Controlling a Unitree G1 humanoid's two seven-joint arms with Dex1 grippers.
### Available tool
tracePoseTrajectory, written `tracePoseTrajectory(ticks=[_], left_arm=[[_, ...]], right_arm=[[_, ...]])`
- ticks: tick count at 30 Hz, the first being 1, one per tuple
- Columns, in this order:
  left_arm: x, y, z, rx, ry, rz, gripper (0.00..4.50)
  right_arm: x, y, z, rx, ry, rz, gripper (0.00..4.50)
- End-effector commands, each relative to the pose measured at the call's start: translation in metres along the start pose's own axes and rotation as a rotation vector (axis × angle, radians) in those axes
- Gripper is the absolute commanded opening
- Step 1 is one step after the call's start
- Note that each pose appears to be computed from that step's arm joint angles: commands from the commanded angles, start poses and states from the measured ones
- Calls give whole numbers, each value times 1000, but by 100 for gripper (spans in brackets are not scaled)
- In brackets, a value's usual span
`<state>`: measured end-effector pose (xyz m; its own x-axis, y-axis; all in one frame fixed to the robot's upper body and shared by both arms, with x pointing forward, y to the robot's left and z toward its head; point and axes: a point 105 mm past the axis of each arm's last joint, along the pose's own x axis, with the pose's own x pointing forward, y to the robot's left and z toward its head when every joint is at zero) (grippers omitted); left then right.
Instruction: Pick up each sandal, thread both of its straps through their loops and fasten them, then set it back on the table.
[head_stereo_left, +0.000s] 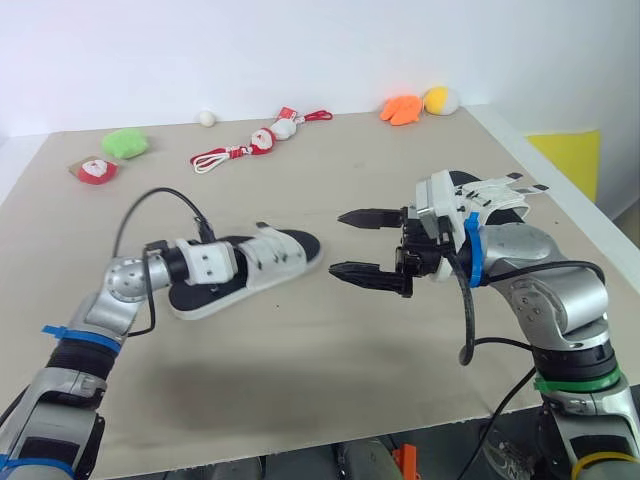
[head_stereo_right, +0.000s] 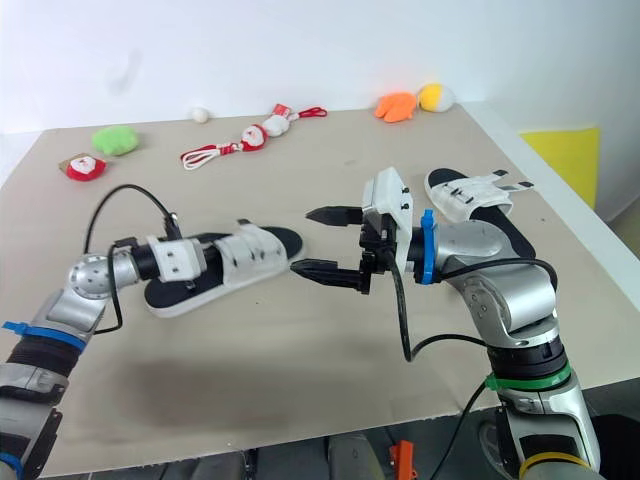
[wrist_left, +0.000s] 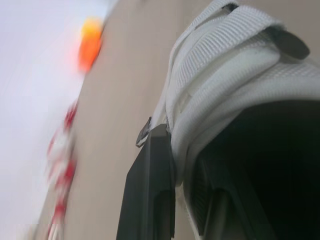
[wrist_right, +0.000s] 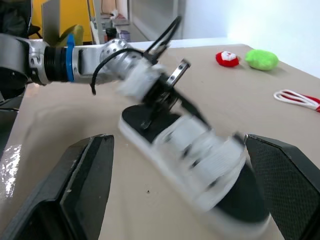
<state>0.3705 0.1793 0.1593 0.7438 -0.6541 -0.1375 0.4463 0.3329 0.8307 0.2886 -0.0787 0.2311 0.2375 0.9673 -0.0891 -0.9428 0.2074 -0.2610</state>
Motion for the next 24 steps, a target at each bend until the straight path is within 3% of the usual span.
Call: tracePoseTrajectory(ticks=[1, 8, 16, 20, 24], left_arm=[[-14, 34, -15, -54, 146, 166, 6], [-32, 58, -56, -246, 349, 361, 6], [-55, 82, -92, -128, 593, 491, 6], [-51, 79, -96, -166, 605, 501, 6], [-48, 67, -95, -284, 571, 460, 183]], right_arm=[[6, -4, 6, -70, -8, -15, 450], [15, -6, 2, -82, -20, -5, 450], [21, -6, 2, -85, -35, 10, 450], [22, -5, 3, -74, -44, 16, 450], [20, -5, 3, -75, -43, 8, 450]])
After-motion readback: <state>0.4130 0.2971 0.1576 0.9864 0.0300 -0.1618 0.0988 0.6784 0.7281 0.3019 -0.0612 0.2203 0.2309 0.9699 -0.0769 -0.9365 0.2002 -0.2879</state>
